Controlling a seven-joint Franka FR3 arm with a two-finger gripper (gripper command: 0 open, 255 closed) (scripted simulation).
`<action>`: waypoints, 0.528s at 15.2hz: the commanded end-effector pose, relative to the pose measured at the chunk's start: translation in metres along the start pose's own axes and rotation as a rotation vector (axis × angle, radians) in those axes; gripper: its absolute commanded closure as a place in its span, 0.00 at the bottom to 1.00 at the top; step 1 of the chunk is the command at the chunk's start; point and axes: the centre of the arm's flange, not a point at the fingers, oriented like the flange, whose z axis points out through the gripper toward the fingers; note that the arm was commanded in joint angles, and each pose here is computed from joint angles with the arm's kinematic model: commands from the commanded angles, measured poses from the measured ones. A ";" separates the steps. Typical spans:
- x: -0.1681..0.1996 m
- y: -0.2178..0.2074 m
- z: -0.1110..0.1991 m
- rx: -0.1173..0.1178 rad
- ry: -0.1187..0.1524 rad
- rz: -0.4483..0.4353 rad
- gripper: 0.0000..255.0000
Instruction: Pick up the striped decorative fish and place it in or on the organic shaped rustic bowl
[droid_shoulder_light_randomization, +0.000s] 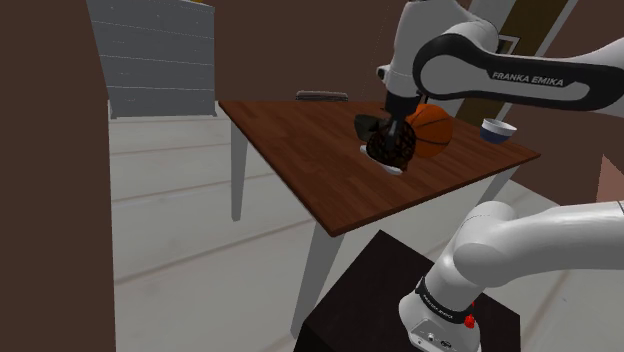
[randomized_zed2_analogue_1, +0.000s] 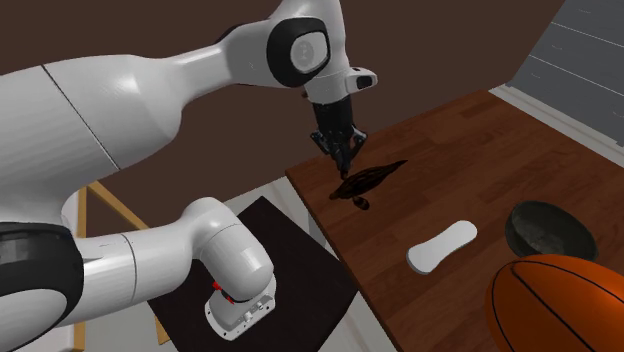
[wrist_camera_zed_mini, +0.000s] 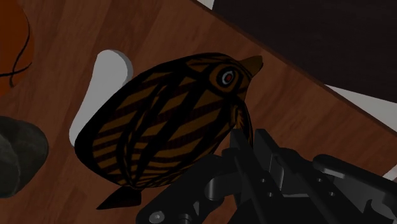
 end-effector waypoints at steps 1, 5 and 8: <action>0.000 0.004 -0.010 0.000 0.000 0.000 1.00; -0.002 0.011 -0.030 0.000 0.000 0.000 1.00; -0.003 0.016 -0.045 0.000 0.000 0.000 1.00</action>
